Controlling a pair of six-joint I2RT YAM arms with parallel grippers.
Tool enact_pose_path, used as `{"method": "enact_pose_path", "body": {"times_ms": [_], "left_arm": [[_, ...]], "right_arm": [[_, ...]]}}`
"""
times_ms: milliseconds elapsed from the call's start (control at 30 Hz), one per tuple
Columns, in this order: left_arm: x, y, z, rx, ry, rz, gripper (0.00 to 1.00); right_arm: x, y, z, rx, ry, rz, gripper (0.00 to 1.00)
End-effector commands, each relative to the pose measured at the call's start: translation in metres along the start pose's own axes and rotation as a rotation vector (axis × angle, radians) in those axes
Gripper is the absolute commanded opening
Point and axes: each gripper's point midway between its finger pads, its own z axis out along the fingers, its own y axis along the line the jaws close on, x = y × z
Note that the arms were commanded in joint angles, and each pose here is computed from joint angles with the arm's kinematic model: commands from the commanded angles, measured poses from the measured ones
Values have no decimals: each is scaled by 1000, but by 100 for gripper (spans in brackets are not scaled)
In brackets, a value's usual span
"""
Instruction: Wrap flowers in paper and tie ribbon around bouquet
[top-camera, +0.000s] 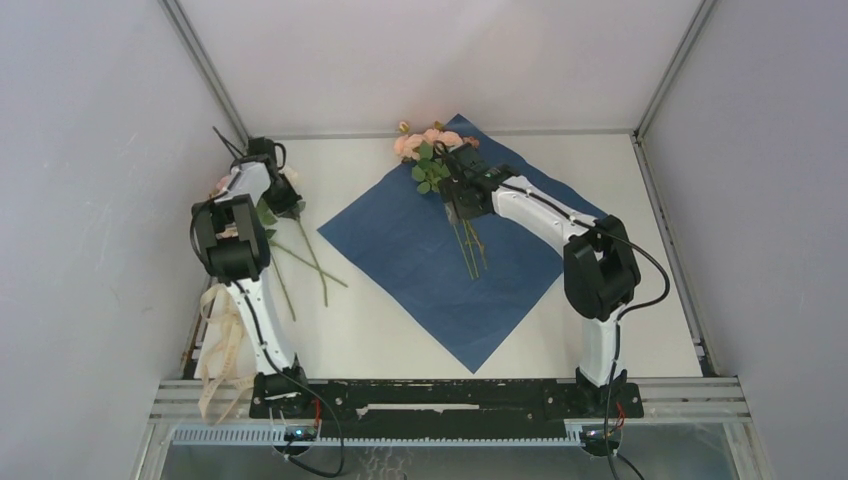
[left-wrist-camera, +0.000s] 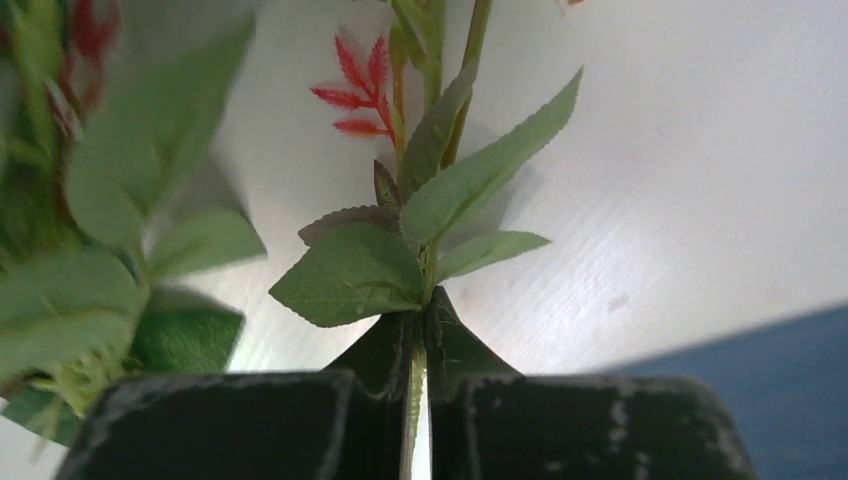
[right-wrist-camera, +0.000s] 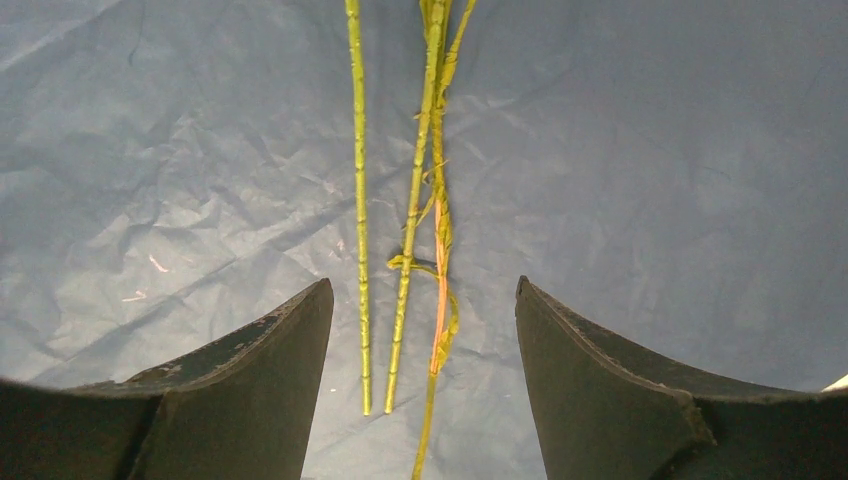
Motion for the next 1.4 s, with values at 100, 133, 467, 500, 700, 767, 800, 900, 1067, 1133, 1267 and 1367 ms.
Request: {"method": "enact_pose_path", "body": {"times_ms": [100, 133, 467, 500, 700, 767, 800, 900, 1067, 1133, 1267, 1367], "left_arm": [[2, -40, -112, 429, -139, -112, 1], [2, -48, -131, 493, -176, -114, 1], [60, -83, -233, 737, -315, 8, 1], [67, -86, -236, 752, -318, 15, 1], [89, -99, -271, 878, -319, 26, 1], [95, -99, -276, 893, -301, 22, 1], [98, -98, -276, 892, -288, 18, 1], [111, -95, -271, 884, -230, -6, 1], [104, -67, -239, 680, -250, -36, 32], [86, -36, -220, 504, -285, -60, 62], [48, 42, -173, 157, -328, -114, 87], [30, 86, -141, 2, -308, -178, 100]], "right_arm": [[-46, 38, -57, -164, -215, -8, 78], [-52, 55, -64, -221, -250, -25, 79], [-86, 256, -156, -952, -470, -77, 100], [-87, 266, -154, -980, -460, -59, 99], [-82, 294, -98, -921, -360, 44, 96], [-76, 292, -80, -873, -337, 60, 91], [-74, 291, -77, -868, -330, 61, 82], [-65, 292, -75, -881, -304, 28, 22], [-64, 248, -74, -789, -326, 30, 0], [-72, 209, -69, -690, -353, 39, 0], [-77, 121, -41, -426, -326, -9, 0], [-68, 61, -13, -214, -246, -35, 0]]}}
